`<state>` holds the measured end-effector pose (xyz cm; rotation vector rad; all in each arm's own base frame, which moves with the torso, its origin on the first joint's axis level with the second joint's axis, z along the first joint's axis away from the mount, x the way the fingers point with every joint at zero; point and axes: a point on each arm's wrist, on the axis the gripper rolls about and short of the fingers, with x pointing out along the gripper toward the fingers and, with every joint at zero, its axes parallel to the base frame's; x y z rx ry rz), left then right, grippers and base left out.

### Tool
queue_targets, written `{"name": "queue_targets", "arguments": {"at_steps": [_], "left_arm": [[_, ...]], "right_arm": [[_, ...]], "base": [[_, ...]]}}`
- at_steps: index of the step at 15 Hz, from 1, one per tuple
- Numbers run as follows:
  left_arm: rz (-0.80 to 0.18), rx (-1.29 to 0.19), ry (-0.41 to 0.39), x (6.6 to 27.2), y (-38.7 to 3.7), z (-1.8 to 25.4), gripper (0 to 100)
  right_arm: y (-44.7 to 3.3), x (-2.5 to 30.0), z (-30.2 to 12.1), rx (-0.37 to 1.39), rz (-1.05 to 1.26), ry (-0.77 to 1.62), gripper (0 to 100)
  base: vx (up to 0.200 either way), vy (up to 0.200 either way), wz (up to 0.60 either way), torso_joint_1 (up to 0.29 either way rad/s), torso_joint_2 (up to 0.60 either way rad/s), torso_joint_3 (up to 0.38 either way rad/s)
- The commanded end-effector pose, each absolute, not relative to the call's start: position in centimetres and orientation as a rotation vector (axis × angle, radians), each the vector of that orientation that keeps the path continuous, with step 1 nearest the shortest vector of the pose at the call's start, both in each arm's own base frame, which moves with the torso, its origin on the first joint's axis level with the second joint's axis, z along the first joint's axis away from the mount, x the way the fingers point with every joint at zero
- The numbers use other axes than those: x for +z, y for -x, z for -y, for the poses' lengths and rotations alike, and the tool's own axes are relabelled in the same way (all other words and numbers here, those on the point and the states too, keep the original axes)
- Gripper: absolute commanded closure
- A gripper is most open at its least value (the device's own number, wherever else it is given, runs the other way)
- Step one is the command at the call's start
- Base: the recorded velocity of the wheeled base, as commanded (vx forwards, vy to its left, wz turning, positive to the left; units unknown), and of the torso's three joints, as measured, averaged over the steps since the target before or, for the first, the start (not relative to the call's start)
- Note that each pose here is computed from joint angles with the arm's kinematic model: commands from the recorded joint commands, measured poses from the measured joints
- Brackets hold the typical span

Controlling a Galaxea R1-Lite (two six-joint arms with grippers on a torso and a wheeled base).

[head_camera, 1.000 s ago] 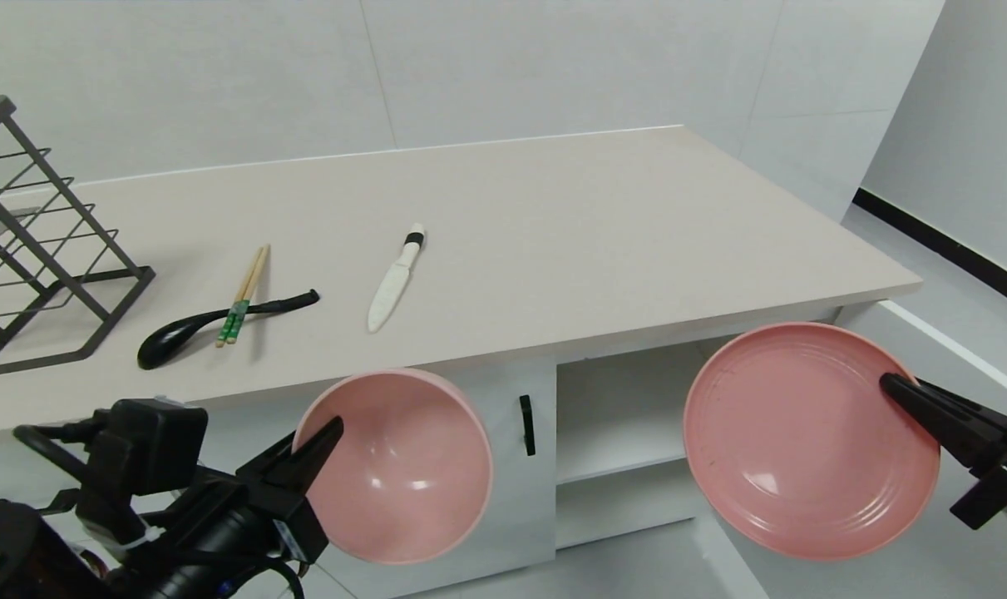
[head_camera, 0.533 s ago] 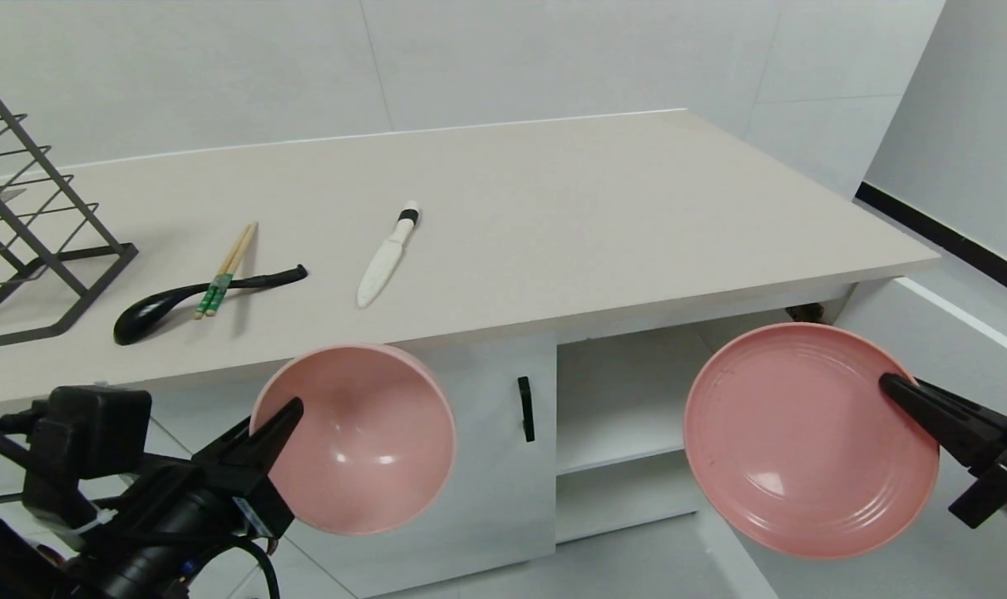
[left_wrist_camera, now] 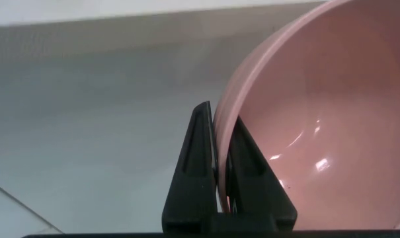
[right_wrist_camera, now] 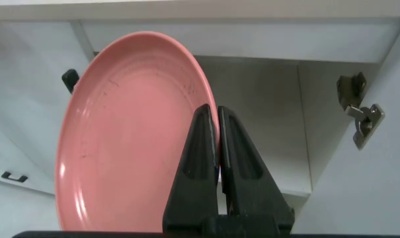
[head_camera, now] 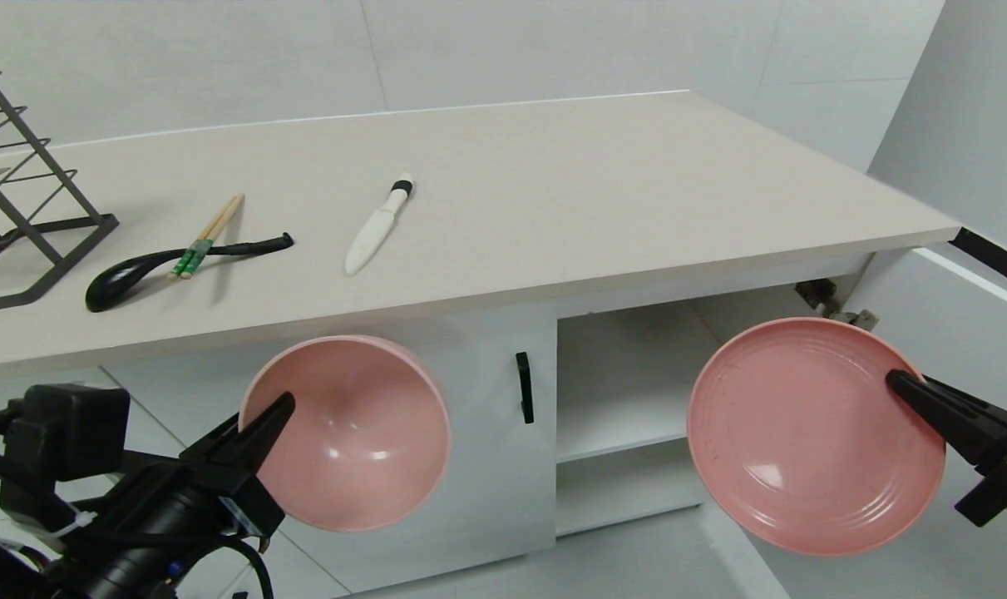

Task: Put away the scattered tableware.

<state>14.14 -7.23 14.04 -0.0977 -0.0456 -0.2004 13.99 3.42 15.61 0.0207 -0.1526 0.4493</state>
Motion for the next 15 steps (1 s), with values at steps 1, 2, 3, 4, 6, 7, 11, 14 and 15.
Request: {"name": "queue_targets", "arguments": {"at_steps": [1,2,3,4,6,7,11,14,15], "left_arm": [[0.045,-0.200,0.098,14.02,-14.15,7.23,100],[0.042,-0.200,0.098,13.98,-14.17,7.24,100],[0.041,-0.200,0.100,13.98,-14.17,7.24,100],[0.037,-0.200,0.099,13.92,-14.20,7.26,100],[0.034,-0.199,0.098,13.85,-14.28,7.30,100],[0.034,-0.199,0.098,13.85,-14.28,7.30,100],[0.030,-0.199,0.096,13.80,-14.30,7.32,100],[0.024,-0.199,0.094,13.70,-14.37,7.36,100],[0.024,-0.199,0.094,13.70,-14.37,7.36,100]], "right_arm": [[-14.00,15.59,-3.44,0.450,0.151,-0.021,100],[-14.02,15.57,-3.44,0.450,0.149,-0.021,100],[-14.05,15.54,-3.45,0.450,0.148,-0.021,100],[-14.14,15.46,-3.46,0.450,0.141,-0.021,100],[-14.21,15.37,-3.48,0.450,0.135,-0.021,100],[-14.21,15.37,-3.48,0.450,0.136,-0.019,100],[-14.23,15.35,-3.48,0.450,0.134,-0.018,100],[-14.26,15.31,-3.49,0.450,0.131,-0.018,100],[-14.26,15.31,-3.49,0.450,0.131,-0.018,100]], "base": [[0.000,0.000,0.00,-0.217,0.27,0.124],[0.000,0.000,0.00,-0.168,0.28,0.144],[0.000,0.000,0.00,-0.095,0.21,0.124],[0.000,0.000,0.00,-0.154,0.20,0.119],[0.000,0.000,0.00,-0.117,0.21,0.088],[0.000,0.000,0.00,-0.144,0.20,0.041],[0.000,0.000,0.00,-0.110,0.24,0.060],[0.000,0.000,0.00,-0.032,0.14,0.036],[0.000,-0.200,0.00,-0.007,0.05,0.041]]}}
